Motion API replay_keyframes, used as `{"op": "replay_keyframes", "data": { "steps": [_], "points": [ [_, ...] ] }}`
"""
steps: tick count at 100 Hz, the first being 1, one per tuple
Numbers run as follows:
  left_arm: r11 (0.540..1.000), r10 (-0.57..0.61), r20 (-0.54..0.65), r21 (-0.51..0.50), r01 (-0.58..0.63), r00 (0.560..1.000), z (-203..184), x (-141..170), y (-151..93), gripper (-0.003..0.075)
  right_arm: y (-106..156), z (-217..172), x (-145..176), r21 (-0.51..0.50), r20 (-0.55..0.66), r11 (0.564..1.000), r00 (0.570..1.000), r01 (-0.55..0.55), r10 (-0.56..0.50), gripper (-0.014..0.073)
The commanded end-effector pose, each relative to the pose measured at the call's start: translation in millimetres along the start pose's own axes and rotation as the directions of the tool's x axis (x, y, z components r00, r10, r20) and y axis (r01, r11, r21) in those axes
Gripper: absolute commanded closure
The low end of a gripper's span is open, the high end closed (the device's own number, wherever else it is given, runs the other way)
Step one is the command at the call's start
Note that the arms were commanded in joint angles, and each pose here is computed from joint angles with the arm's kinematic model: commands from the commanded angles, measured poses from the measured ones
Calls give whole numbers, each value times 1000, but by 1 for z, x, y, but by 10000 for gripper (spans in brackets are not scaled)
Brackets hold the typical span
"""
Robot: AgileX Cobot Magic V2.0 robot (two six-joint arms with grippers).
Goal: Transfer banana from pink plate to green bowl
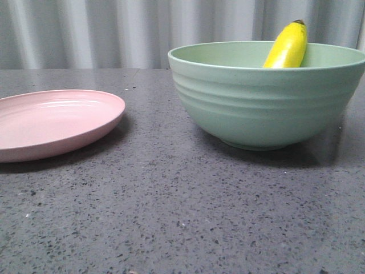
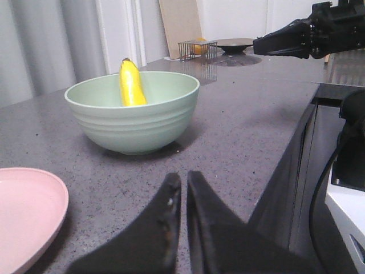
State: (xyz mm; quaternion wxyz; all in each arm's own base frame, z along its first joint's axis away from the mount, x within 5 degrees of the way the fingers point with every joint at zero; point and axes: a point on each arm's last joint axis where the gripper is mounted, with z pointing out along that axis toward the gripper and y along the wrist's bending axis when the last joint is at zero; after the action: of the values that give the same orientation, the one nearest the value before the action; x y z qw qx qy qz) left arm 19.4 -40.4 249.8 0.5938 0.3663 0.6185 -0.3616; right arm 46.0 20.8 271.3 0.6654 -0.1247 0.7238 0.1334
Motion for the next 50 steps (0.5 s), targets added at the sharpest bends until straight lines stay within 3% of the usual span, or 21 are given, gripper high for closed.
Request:
{"op": "replay_keyframes", "data": {
  "steps": [1,50],
  "points": [
    [1000,-20,83,-4,21,996,0,-11,1,741,-2,1,-9,19,75,1000,997,10,-11,660],
    [1000,-21,55,-6,22,998,3,0,1,741,-2,3,-1,18,47,1000,999,9,-10,660]
  ]
}}
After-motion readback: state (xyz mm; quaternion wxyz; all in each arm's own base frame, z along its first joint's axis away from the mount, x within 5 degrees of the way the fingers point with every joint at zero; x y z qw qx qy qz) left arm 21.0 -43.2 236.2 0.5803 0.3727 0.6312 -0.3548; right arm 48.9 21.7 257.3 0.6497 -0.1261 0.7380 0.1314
